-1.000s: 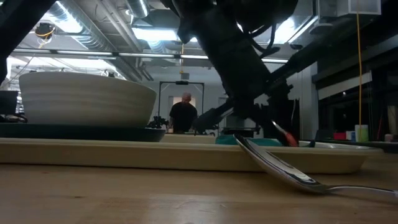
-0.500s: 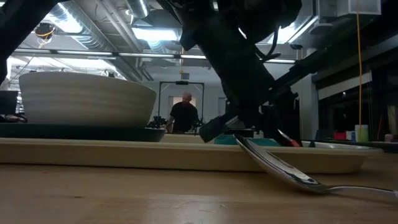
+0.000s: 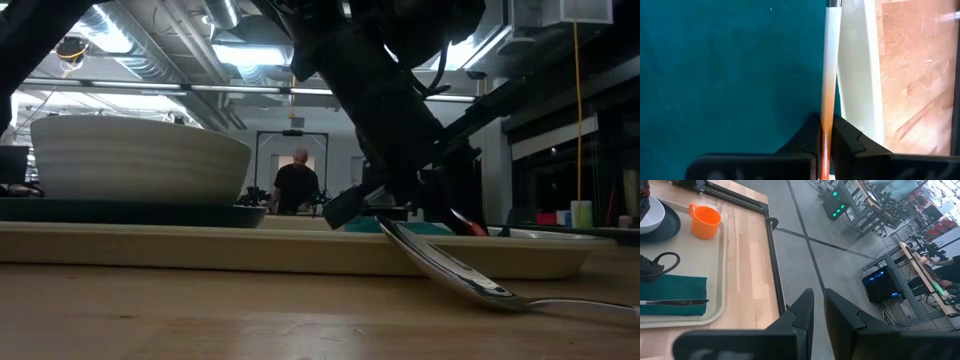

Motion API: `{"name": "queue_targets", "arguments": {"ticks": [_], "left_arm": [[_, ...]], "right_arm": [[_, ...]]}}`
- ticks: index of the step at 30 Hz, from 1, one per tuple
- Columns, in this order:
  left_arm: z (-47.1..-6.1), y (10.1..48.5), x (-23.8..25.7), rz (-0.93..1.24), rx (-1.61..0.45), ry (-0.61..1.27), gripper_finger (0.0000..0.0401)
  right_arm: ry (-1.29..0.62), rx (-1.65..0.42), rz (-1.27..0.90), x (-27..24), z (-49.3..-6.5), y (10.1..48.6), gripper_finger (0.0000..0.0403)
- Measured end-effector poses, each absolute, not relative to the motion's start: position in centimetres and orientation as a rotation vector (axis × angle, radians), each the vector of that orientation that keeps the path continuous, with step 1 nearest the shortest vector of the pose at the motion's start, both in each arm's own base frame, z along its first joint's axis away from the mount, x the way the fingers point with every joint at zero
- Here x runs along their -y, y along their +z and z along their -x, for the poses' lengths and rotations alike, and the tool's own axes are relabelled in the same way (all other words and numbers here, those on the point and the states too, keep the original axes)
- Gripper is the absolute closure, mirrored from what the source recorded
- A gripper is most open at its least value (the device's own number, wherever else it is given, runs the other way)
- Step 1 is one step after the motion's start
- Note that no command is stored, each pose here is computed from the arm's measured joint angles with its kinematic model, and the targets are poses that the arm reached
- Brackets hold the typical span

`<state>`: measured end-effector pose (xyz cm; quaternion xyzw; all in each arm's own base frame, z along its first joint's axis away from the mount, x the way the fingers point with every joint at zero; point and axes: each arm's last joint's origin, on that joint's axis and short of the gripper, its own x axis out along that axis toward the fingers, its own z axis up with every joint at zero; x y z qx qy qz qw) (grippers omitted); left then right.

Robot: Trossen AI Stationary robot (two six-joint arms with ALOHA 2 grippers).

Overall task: Set up tray
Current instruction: Put the orange knife on the dark green napkin

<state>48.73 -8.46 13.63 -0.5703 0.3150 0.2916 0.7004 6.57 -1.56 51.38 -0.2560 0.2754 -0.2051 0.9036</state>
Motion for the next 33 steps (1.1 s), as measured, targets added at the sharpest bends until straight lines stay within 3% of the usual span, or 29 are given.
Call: {"name": "queue_targets", "arguments": {"ticks": [6, 33], "left_arm": [[-48.72, 13.62, 8.55, 1.289, -0.718, 0.639, 0.0369], [-48.85, 13.83, 8.71, 1.275, -0.608, 0.693, 0.0393]], "right_arm": [[-0.424, -0.569, 0.529, 1.56, -6.57, 51.38, 0.0353], [-0.424, -0.569, 0.529, 1.55, -6.57, 51.38, 0.0353]]}}
